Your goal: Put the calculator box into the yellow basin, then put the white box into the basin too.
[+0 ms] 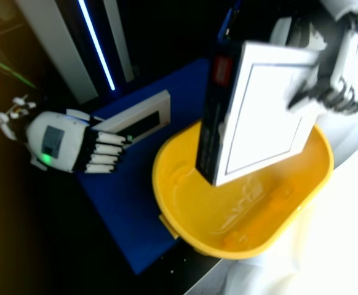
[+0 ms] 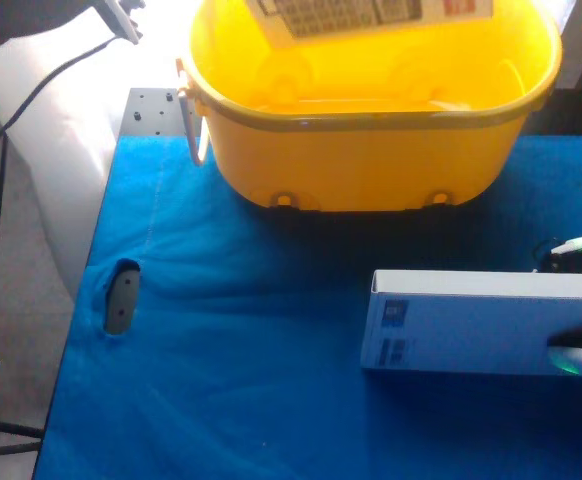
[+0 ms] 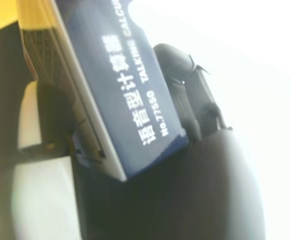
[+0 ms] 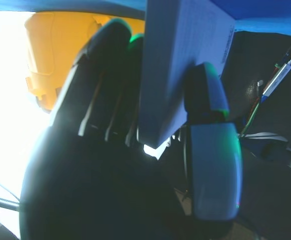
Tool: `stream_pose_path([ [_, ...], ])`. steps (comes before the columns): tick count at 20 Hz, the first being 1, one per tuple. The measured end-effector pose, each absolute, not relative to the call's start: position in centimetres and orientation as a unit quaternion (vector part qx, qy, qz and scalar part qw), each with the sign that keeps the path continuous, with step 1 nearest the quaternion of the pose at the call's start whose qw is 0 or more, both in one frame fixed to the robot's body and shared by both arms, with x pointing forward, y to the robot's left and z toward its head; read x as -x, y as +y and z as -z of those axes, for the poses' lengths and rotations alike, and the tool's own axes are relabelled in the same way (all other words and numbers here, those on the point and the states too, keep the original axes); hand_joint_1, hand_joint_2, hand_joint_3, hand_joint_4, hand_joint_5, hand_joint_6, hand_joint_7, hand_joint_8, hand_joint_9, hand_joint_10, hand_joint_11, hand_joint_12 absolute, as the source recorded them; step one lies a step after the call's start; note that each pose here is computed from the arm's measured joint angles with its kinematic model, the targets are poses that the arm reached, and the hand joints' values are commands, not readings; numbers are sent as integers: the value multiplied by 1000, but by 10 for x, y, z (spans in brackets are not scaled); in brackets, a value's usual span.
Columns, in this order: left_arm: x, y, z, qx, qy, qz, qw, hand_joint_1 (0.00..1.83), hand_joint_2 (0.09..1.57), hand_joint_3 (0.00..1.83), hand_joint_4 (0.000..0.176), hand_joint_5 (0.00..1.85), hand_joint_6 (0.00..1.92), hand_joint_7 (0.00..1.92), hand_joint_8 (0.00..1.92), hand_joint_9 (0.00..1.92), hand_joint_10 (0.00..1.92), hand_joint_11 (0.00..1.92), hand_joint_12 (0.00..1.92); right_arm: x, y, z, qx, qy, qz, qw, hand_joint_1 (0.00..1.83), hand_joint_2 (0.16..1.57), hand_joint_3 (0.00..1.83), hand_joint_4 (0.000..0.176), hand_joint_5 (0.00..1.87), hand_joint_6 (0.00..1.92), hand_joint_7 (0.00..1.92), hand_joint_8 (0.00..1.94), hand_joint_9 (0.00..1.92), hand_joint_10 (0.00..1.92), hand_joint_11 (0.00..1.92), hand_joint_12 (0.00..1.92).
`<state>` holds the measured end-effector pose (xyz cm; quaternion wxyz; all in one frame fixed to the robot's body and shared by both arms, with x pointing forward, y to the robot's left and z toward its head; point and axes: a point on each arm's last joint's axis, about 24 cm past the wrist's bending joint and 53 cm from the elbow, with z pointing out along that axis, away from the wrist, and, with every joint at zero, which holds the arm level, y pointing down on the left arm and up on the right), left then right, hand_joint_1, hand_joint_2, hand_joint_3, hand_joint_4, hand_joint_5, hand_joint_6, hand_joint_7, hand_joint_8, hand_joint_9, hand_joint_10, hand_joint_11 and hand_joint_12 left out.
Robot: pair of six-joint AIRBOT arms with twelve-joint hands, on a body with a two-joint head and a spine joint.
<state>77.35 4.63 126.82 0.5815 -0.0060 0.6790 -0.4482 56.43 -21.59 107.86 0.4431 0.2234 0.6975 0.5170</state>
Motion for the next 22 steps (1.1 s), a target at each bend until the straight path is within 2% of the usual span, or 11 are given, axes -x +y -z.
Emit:
stream_pose_path([
  [3,-774,45,-1253,6,694,438,572,1182,1204,0,0,773,1196,843,1340,644,1306,463,1752,-564,-215,-1078,-222,699,-517,441,1369,1159,0,0,817,989,883,1162,892,1416,891,1572],
  [5,-774,47,-1249,6,697,435,569,958,1036,0,0,670,388,555,266,336,705,48,1581,-564,-215,-1077,-225,698,-518,440,1368,1146,0,0,845,983,907,1131,903,1372,858,1539],
  [7,-774,46,-1250,6,697,435,570,947,1016,0,0,665,319,523,124,258,608,9,1489,-564,-215,-1077,-225,698,-518,440,1371,1148,1,0,835,1007,904,1133,896,1370,838,1527],
  [8,-774,46,-1250,6,697,435,570,919,988,0,0,560,144,303,6,110,273,0,1102,-564,-215,-1077,-225,698,-518,439,1369,1154,0,0,848,991,889,1177,866,1394,797,1569],
  [9,-774,47,-1250,6,697,435,570,919,988,0,0,560,144,303,6,110,273,0,1102,-564,-215,-1077,-225,698,-518,439,1369,1154,0,0,848,991,889,1177,866,1394,797,1569],
  [11,-774,47,-1250,6,697,435,570,880,975,0,3,471,45,231,7,101,129,0,686,-564,-215,-1077,-225,698,-519,439,1371,1146,0,0,843,997,914,1129,893,1361,805,1531],
  [12,-774,47,-1250,7,697,436,570,848,939,0,24,375,27,172,10,49,64,0,179,-564,-215,-1077,-226,698,-519,438,1350,1150,2,0,851,956,907,1158,901,1394,864,1549],
  [14,-775,49,-1250,9,697,435,570,808,919,0,17,315,7,147,3,25,43,0,35,-564,-214,-1077,-226,698,-520,437,1365,1152,2,0,847,960,897,1154,883,1412,864,1559],
  [18,-776,59,-1253,14,694,431,576,771,881,0,46,169,0,3,0,0,0,0,0,-565,-210,-1078,-225,699,-524,433,1372,1139,0,0,880,997,932,1090,881,1364,767,1616],
  [21,-773,68,-1258,21,688,436,581,735,881,0,44,176,8,1,0,0,0,0,0,-564,-208,-1081,-227,695,-534,424,1369,1139,1,0,873,1036,942,1077,867,1347,757,1546],
  [22,-771,72,-1260,22,684,438,583,722,888,0,28,188,12,9,3,0,0,0,0,-564,-208,-1084,-229,692,-540,422,1246,1142,1,0,899,1051,957,1126,871,1192,729,1527],
])
